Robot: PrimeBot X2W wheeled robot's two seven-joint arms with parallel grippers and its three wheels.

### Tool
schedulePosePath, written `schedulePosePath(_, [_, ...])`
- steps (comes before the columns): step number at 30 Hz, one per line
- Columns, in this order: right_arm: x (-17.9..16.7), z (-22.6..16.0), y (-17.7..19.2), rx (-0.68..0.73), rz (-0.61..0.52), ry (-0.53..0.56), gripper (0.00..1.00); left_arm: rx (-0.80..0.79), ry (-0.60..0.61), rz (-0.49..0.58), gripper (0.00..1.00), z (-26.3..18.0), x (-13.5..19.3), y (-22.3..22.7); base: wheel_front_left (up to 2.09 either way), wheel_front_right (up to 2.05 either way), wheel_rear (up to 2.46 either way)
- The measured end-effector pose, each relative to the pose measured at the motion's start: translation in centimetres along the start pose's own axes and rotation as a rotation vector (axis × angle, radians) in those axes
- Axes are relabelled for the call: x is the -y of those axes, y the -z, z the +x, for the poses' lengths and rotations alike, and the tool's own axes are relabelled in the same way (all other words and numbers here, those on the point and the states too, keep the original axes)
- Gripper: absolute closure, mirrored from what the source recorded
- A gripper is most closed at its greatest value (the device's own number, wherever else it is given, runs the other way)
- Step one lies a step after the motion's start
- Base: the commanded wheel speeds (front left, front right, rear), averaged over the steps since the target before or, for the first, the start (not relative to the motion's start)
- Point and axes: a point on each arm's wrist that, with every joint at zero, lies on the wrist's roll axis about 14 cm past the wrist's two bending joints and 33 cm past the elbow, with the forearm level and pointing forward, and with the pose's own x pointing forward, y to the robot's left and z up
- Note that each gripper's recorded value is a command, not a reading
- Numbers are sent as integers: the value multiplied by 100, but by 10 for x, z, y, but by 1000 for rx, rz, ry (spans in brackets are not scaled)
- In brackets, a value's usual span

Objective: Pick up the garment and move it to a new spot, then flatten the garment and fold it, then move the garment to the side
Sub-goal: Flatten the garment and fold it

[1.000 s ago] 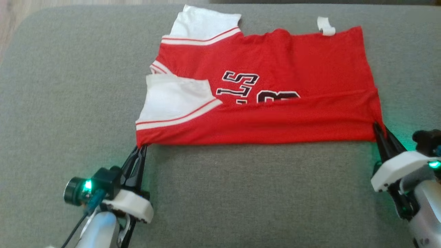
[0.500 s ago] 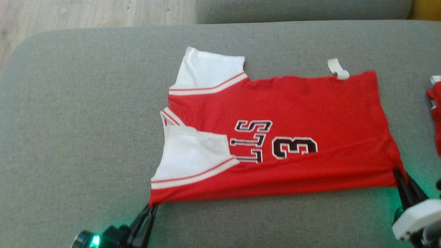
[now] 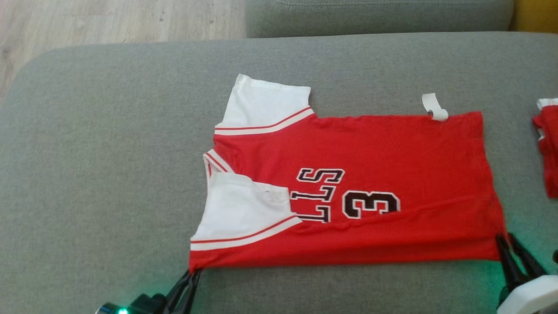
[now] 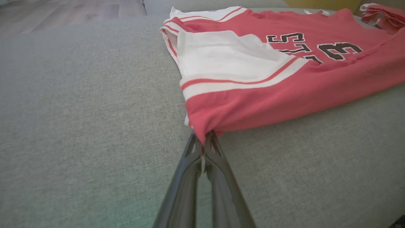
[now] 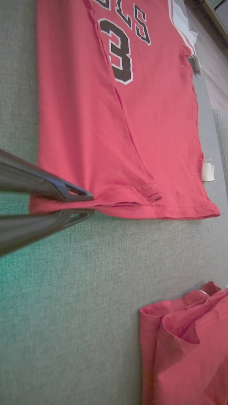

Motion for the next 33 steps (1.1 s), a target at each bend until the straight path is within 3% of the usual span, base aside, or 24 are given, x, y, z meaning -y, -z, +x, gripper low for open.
schedulePosePath(1, [-1, 0, -2, 7, 2, -2, 0, -9, 5, -1, 56, 1, 1, 1, 0, 0, 0])
schedulePosePath(2, [-2, -1, -5, 17, 5, -2, 0, -18, 12, -4, 0, 1, 3, 3, 0, 0, 0])
schedulePosePath(7, [-2, -4, -19, 74, 5, -3, 0, -25, 36, -2, 0, 8, 7, -4, 0, 0, 0])
schedulePosePath(10, [0, -7, -26, 104, -13, 3, 0, -11, 61, 64, 0, 15, 2, -22, 0, 0, 0])
schedulePosePath(18, [-8, -3, -36, 149, -20, 2, 0, 83, 45, 225, 0, 62, -31, -123, 0, 0, 0])
schedulePosePath(21, [-12, 5, -39, 154, -16, -6, 0, 113, 42, 198, 0, 90, -40, -164, 0, 0, 0])
schedulePosePath(25, [-15, 22, -45, 150, -29, -16, 0, 6, 87, 151, 0, 134, -43, -183, 0, 0, 0])
schedulePosePath(33, [-18, 55, -52, 137, -50, -31, 0, -289, 130, 144, 0, 202, -60, -167, 0, 0, 0])
